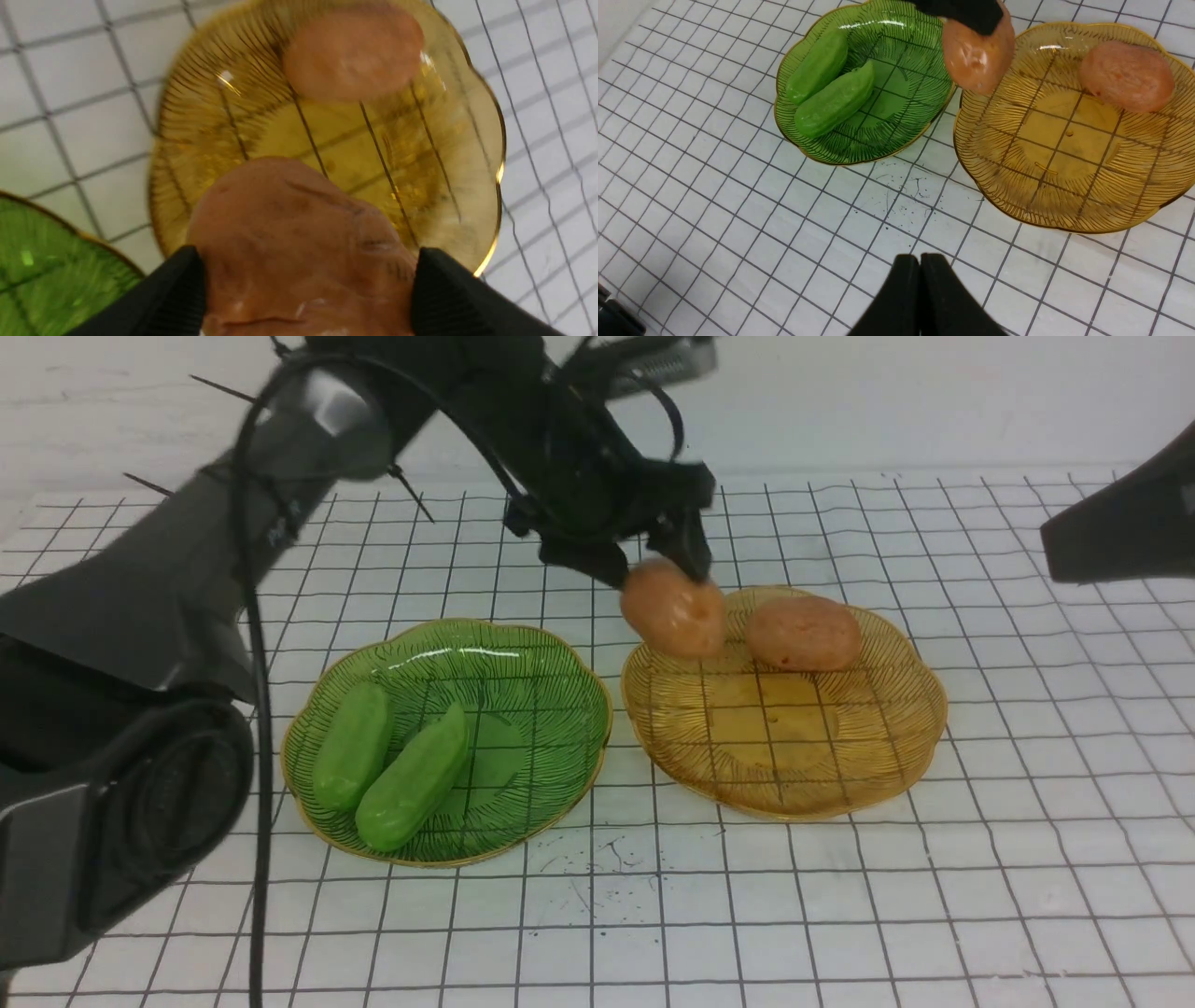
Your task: Put different types of vegetables on the plate.
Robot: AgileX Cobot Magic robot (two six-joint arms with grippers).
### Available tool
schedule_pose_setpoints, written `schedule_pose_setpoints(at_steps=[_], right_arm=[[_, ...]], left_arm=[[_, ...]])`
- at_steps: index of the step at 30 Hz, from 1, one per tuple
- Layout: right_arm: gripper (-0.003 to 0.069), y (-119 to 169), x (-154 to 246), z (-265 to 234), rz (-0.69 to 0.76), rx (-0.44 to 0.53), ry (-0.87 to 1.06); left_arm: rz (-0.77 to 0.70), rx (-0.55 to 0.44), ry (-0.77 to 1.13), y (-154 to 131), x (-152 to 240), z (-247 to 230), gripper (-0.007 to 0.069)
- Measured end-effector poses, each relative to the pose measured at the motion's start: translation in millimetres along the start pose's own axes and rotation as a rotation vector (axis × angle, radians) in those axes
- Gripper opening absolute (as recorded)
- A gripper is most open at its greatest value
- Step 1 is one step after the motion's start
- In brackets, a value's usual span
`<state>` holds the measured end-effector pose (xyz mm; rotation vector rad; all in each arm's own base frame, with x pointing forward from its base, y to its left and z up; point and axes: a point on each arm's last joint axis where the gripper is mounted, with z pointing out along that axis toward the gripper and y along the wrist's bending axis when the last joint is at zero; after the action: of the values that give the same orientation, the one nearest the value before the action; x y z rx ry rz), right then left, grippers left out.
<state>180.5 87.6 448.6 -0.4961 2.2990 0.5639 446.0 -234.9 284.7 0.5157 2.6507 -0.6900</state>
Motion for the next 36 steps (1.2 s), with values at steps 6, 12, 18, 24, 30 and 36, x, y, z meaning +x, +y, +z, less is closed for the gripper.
schedule_pose_setpoints(at_steps=[6,12,18,24,30,36], right_arm=[[-0.0015,0.6,-0.1,0.0,-0.007,-0.006,-0.001],[-0.0015,-2.1,0.4,-0.4,-0.059,0.024,0.003],[-0.0015,-1.0,4.8,-15.3,-0.093,0.071,-0.03],[-0.0015,9.9,21.8,-68.8,-0.143,0.16,-0.253],[-0.0015,15.6,64.2,-114.7,-0.143,0.234,-0.704],[-0.0015,5.8,111.3,-107.2,-0.15,0.263,-0.987]], left_arm=[[0.086,0.026,0.063,-13.3,9.1,35.5,0.0332],[0.157,0.008,0.064,-26.3,12.5,46.0,0.0484],[0.169,-0.03,0.022,-18.1,2.4,20.9,0.0528],[0.198,-0.087,-0.136,-23.9,-9.3,-62.4,0.0099],[0.262,-0.15,-0.284,-53.3,9.7,-164.0,-0.0006],[0.279,-0.185,-0.307,-67.2,52.7,-219.5,-0.0008]])
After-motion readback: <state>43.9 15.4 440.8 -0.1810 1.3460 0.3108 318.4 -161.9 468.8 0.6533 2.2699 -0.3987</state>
